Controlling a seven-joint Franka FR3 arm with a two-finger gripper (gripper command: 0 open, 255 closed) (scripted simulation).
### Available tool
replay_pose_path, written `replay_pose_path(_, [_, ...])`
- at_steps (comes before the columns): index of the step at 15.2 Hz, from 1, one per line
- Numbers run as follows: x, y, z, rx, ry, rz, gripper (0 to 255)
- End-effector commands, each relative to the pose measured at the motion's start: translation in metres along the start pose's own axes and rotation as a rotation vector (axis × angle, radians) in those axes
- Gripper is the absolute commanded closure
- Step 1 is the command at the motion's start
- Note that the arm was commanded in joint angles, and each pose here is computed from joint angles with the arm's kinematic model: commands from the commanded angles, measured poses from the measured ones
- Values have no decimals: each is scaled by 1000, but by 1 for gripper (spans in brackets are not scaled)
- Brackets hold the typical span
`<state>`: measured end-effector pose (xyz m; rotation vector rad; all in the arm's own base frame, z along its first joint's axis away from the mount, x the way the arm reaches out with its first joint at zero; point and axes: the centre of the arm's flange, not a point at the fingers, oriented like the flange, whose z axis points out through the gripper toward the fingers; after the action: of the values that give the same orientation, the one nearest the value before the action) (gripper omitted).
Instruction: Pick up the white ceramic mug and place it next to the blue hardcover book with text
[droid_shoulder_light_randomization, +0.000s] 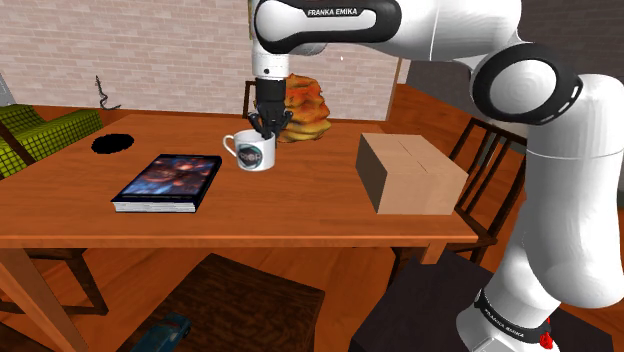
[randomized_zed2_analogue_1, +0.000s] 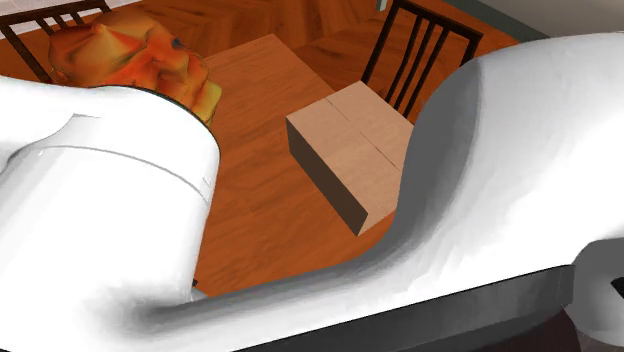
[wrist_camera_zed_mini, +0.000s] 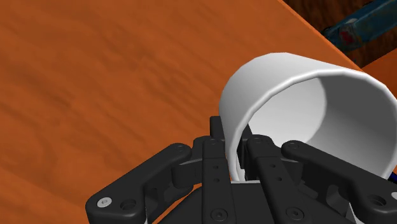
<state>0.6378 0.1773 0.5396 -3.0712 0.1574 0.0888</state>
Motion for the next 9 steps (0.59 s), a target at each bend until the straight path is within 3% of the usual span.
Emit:
replay_pose_path(1, [-5, -28, 0, 0, 1, 1, 255])
replay_pose_path(5, [-13, -80, 4, 0, 1, 1, 255])
replay_pose_path(9, [-13, -86, 20, 0, 1, 1, 255])
